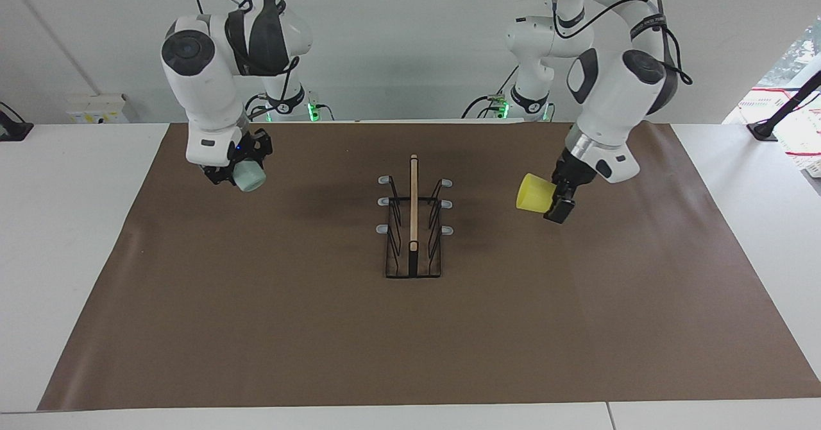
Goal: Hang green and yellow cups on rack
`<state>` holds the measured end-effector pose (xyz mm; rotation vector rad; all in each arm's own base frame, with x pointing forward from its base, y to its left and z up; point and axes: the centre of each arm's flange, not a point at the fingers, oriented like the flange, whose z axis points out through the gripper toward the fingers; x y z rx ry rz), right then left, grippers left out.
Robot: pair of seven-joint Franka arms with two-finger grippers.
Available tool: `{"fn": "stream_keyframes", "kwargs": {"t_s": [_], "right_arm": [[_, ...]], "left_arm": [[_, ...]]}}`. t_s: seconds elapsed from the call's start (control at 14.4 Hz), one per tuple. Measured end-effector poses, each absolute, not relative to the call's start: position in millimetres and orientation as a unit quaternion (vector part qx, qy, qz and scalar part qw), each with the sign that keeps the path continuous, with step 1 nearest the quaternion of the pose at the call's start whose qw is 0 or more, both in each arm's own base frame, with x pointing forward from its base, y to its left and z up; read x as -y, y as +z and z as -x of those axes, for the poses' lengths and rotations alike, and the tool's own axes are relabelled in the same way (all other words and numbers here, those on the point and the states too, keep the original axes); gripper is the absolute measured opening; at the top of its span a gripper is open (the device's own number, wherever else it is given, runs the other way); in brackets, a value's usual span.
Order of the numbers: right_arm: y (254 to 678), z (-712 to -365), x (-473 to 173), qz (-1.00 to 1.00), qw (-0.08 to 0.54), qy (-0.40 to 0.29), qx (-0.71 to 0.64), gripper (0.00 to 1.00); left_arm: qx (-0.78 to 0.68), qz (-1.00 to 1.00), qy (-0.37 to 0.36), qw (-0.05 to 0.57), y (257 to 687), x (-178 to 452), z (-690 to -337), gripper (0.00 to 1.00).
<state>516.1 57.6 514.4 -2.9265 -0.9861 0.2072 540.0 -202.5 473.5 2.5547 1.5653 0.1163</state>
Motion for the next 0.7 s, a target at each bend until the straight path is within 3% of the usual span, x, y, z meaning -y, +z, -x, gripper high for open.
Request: {"fn": "stream_keyframes", "kwargs": {"t_s": [0.35,0.7], "right_arm": [[554,-500,-50,0.931,0.229,-0.028,0.282,0.66],[548,-497,-21,0.875,0.385,-0.127,0.264,0.66]], "left_arm": [[-0.497,-0.852,0.167,-0.019,469,308,-477,0.59],[-0.476,-0.839,0.256,-0.066,450,356,-434,0.59]]}}
